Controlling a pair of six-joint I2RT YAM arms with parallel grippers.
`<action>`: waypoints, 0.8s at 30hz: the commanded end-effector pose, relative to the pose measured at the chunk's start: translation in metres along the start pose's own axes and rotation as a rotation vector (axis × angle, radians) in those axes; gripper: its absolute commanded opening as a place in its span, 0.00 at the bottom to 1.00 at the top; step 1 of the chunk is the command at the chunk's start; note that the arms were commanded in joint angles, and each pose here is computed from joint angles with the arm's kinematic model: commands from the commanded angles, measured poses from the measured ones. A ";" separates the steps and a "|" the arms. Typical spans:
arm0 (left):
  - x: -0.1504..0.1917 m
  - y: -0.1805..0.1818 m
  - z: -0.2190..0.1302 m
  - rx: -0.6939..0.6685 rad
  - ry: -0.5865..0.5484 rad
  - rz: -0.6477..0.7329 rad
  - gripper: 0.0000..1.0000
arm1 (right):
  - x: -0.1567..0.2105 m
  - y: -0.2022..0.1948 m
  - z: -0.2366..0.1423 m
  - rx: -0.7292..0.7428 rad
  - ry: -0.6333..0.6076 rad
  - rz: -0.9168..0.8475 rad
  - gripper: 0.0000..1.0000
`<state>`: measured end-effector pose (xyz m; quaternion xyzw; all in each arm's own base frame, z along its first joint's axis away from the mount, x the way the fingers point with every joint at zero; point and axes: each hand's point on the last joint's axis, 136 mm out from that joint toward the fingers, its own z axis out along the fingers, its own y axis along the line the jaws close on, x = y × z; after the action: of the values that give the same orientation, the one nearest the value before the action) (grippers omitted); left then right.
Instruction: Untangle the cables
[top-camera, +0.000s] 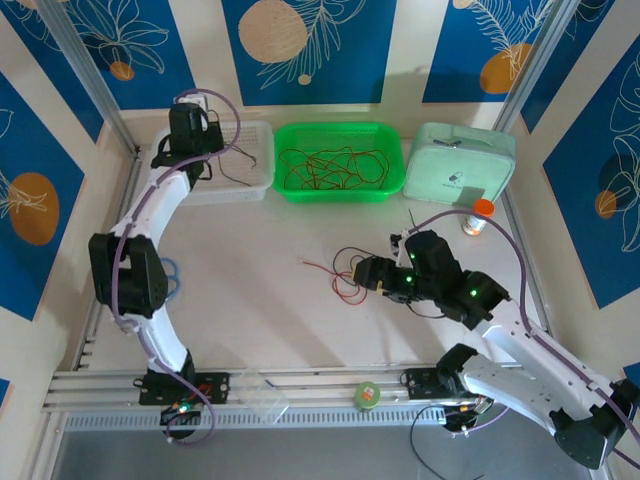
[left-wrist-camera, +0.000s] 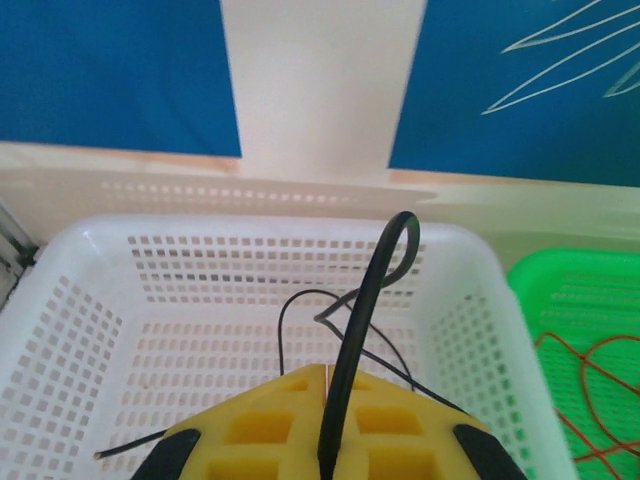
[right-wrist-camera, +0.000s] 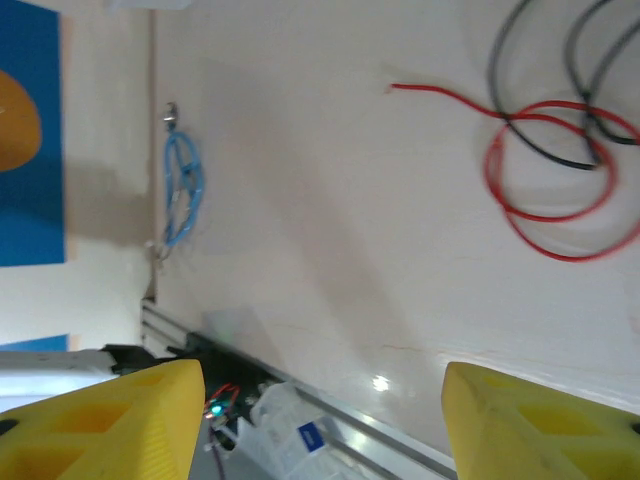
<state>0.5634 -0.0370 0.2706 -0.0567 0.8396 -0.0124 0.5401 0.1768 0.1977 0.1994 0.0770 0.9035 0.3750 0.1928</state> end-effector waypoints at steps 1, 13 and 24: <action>0.015 0.004 0.030 0.024 0.029 -0.067 0.00 | -0.003 -0.040 -0.014 0.217 -0.043 0.049 0.65; 0.076 -0.009 0.050 0.110 0.223 -0.131 0.46 | -0.031 -0.110 0.002 0.519 0.011 0.180 0.67; -0.036 -0.036 -0.046 0.268 0.067 -0.062 0.86 | -0.043 -0.079 0.067 0.552 0.174 -0.024 0.62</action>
<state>0.5597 -0.0641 0.2635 -0.0388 0.8678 -0.1212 0.4804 0.2341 0.1577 0.1109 0.1169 0.9826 0.1170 0.0851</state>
